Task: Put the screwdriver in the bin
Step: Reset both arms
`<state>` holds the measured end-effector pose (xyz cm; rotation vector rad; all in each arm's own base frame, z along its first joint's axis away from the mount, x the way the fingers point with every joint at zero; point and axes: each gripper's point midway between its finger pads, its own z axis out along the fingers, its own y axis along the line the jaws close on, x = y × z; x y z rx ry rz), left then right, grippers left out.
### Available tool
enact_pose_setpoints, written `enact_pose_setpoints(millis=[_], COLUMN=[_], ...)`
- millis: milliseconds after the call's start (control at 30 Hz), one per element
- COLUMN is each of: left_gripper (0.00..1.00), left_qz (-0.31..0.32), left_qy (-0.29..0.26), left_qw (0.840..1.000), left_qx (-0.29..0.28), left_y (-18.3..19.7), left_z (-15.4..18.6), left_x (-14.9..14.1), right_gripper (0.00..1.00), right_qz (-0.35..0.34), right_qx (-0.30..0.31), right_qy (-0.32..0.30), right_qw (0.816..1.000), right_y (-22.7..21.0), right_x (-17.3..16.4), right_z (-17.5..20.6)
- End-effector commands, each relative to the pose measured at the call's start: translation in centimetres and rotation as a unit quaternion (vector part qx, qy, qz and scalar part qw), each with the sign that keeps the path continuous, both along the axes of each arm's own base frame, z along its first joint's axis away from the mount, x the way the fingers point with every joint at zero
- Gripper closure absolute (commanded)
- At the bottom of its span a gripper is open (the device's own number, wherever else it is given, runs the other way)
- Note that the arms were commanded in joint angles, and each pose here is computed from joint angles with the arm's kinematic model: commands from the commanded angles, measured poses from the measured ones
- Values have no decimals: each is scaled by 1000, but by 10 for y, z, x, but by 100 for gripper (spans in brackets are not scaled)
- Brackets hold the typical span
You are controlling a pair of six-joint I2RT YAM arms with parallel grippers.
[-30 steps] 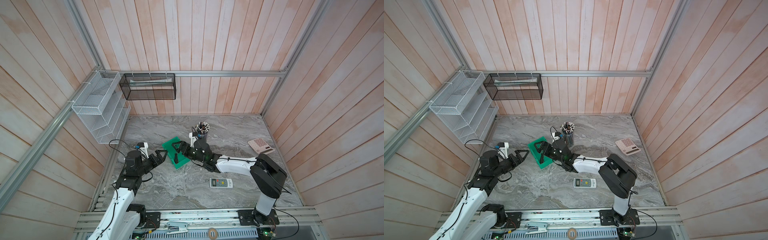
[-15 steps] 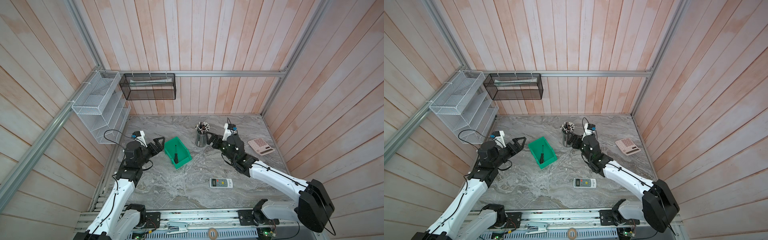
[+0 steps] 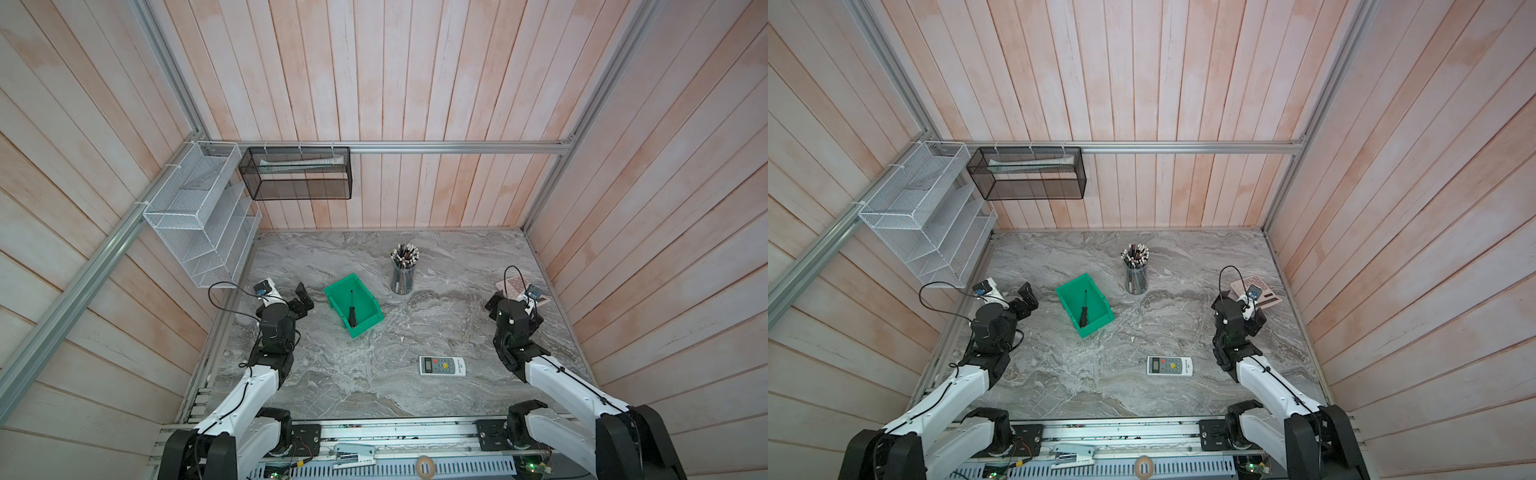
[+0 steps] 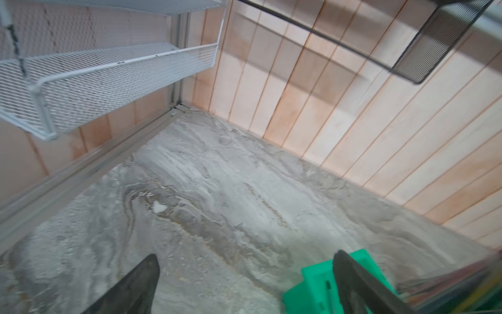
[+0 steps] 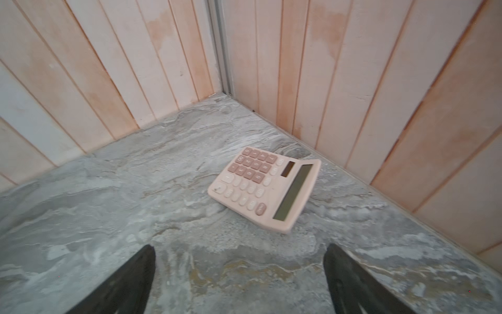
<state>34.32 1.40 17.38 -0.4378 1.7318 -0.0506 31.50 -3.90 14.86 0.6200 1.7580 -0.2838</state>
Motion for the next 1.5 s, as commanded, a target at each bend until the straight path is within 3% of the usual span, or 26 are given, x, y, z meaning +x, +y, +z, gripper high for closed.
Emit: enact_pose_setpoints(millis=[0, 133, 300, 367, 467, 533, 733, 933, 1033, 1100, 1300, 1467], left_gripper=[0, 0, 0, 0, 0, 0, 0, 0, 0, 0, 0, 0], left_qz=[63, 72, 54, 26, 3, -10, 10, -10, -49, -43, -74, -75], left_qy=[-42, -44, -18, 7, -7, 8, -31, -53, -83, -103, -41, -39], left_qw=[991, 989, 989, 987, 983, 985, 986, 985, 980, 976, 982, 982], left_qx=[106, 118, 134, 158, 184, 173, 160, 163, 173, 188, 170, 167], left_y=[26, 31, 26, 17, 7, 5, 13, 6, -6, -9, -10, -9], left_z=[13, -2, -20, -27, -31, -35, -28, -25, -28, -22, -39, -39], left_x=[-7, -4, 23, 38, 47, 46, 28, 19, 11, 5, 31, 32], right_gripper=[2, 2, 2, 2, 2, 2, 2, 2, 2, 2, 2, 2], right_qz=[-52, -42, -44, -41, -30, -31, -17, -11, -11, -16, -37, -10], right_qx=[-39, -67, -126, -139, -148, -162, -167, -164, -167, -172, -197, -199], right_qy=[-64, -60, -45, -47, -50, -50, -80, -99, -115, -124, -112, -116], right_qw=[996, 995, 990, 988, 987, 985, 983, 981, 979, 977, 973, 973], right_y=[-19, -15, -5, -1, 5, 11, 17, 17, 15, 13, 15, 21], right_x=[-9, -1, 9, 11, 13, 13, 6, -2, -9, -13, -4, -3], right_z=[26, 21, 18, 15, 8, 10, 18, 22, 26, 28, 24, 23])
